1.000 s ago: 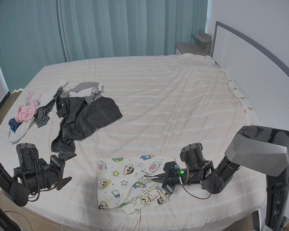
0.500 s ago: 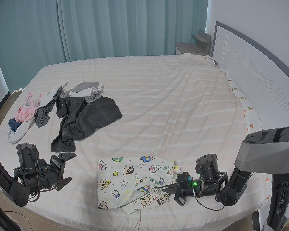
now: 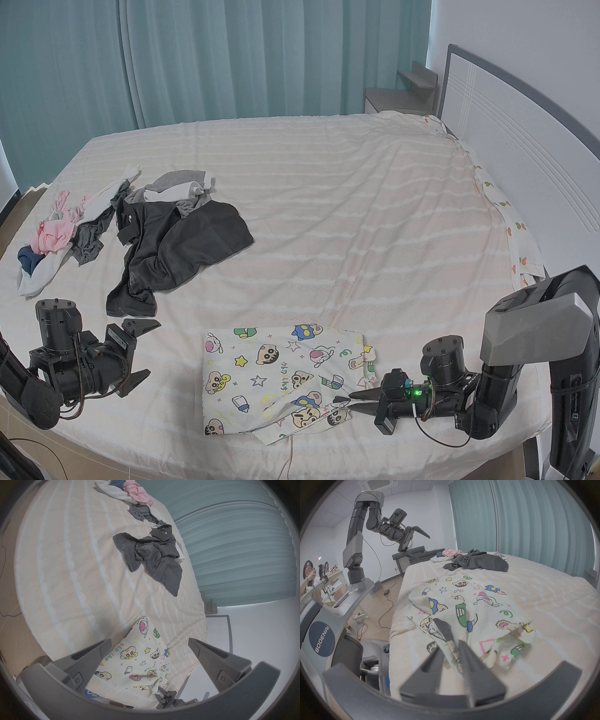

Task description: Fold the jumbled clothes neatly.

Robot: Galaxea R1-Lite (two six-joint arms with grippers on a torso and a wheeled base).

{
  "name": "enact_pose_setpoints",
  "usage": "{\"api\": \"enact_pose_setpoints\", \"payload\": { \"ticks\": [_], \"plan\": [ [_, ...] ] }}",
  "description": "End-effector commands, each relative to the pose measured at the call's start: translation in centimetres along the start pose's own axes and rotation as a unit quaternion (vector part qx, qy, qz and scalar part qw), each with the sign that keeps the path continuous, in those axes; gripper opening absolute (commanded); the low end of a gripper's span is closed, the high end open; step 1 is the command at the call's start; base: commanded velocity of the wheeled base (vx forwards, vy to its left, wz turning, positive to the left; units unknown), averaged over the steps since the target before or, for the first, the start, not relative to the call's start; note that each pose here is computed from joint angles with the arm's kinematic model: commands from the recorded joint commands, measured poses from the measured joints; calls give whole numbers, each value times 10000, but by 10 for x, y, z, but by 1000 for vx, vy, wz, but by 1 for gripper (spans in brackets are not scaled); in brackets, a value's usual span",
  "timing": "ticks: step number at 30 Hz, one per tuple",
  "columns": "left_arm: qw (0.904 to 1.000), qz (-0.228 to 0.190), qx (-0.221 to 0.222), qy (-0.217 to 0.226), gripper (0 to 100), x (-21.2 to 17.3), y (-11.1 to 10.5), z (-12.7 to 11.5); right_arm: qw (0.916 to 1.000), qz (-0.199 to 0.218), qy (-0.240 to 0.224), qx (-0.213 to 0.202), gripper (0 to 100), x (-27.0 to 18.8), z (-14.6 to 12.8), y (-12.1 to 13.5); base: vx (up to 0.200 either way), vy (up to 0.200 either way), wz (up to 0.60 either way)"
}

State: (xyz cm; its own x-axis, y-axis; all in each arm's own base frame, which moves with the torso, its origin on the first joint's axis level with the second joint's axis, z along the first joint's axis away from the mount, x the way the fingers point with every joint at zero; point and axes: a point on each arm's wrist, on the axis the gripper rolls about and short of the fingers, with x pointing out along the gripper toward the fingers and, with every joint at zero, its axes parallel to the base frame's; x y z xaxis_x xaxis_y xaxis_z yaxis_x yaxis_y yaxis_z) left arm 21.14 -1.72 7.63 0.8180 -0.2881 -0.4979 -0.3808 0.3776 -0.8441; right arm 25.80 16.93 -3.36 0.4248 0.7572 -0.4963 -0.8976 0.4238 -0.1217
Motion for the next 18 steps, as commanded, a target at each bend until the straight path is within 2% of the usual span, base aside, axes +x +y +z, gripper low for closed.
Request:
{"api": "enact_pose_setpoints", "payload": {
  "ticks": [1, 5, 7, 14, 16, 18],
  "plan": [
    [10000, 23, -3, 19, 100, 1, 1, 0, 9999, -50, 73, 100, 100, -8, -8, -1, 0, 0, 0],
    [10000, 24, -6, 12, 100, 1, 1, 0, 9998, -132, -2, 116, 100, -18, -9, -3, 0, 0, 0],
    [10000, 27, -6, 5, 100, 1, 1, 0, 9994, -209, -252, 69, 100, -27, -3, -4, 0, 0, 0],
    [10000, 26, -3, 11, 100, 1, 1, 0, 9928, -338, -1149, 32, 100, -49, 44, -1, 0, 0, 0],
    [10000, 26, -3, 11, 100, 1, 1, 0, 9908, -347, -1308, 97, 100, -47, 53, -2, 0, 0, 0],
    [10000, 26, -3, 11, 100, 1, 1, 0, 9879, -367, -1458, 369, 100, -36, 63, 1, 0, 0, 0]
  ]
}}
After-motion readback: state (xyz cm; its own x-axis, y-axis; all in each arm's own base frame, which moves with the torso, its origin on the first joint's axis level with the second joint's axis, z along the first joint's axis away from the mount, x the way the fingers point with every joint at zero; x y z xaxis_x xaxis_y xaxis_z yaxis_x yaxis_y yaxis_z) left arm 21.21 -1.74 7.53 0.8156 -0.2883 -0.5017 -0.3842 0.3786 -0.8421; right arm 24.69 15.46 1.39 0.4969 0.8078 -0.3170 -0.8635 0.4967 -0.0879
